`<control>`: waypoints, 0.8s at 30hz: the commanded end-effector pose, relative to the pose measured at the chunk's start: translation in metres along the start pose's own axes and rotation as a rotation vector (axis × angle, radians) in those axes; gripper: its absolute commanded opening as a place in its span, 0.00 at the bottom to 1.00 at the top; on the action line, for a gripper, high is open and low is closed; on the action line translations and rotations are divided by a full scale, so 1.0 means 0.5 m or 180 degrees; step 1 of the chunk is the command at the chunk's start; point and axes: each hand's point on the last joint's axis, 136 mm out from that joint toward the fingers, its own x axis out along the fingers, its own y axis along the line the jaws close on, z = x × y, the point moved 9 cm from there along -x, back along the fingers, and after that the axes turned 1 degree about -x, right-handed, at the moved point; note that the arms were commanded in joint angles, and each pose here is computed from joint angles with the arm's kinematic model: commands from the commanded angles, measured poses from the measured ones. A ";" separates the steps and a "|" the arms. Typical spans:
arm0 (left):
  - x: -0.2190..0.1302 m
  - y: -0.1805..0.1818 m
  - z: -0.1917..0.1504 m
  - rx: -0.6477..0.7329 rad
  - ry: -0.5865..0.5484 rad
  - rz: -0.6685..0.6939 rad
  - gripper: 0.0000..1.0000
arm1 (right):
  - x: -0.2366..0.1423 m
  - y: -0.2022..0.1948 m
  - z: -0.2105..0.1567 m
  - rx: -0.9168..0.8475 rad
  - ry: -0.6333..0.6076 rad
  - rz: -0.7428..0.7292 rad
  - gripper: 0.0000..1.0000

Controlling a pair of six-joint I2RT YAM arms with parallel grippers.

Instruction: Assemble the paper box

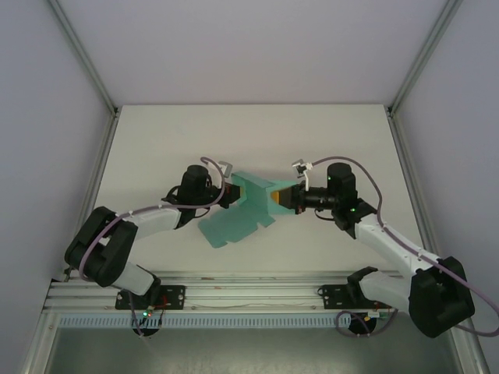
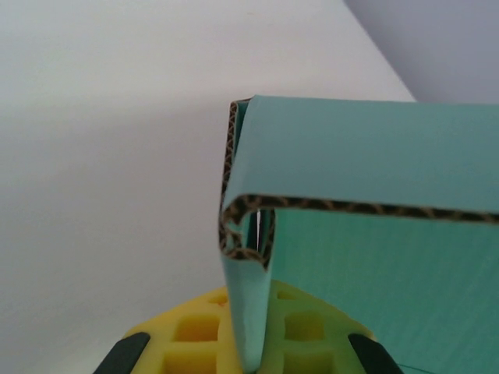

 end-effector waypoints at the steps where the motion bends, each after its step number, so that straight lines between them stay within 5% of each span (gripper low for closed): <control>1: 0.008 -0.022 0.039 0.0239 -0.0144 -0.0269 0.00 | -0.018 0.042 0.031 -0.0267 -0.0021 0.0087 0.18; 7: 0.000 0.011 0.040 0.0094 -0.0212 0.0422 0.00 | -0.064 0.030 0.044 -0.0208 -0.0508 -0.1056 0.65; 11: -0.008 0.023 0.028 0.0022 -0.0268 0.0585 0.00 | -0.107 0.036 0.049 -0.0301 -0.0966 -0.1608 0.78; 15: -0.010 0.027 0.021 -0.0020 -0.0224 0.0657 0.00 | -0.127 0.039 0.065 -0.0224 -0.1306 -0.1852 0.84; 24: -0.006 0.031 0.018 -0.0061 -0.0185 0.0785 0.00 | -0.062 -0.002 0.067 -0.0199 -0.0851 -0.1670 0.85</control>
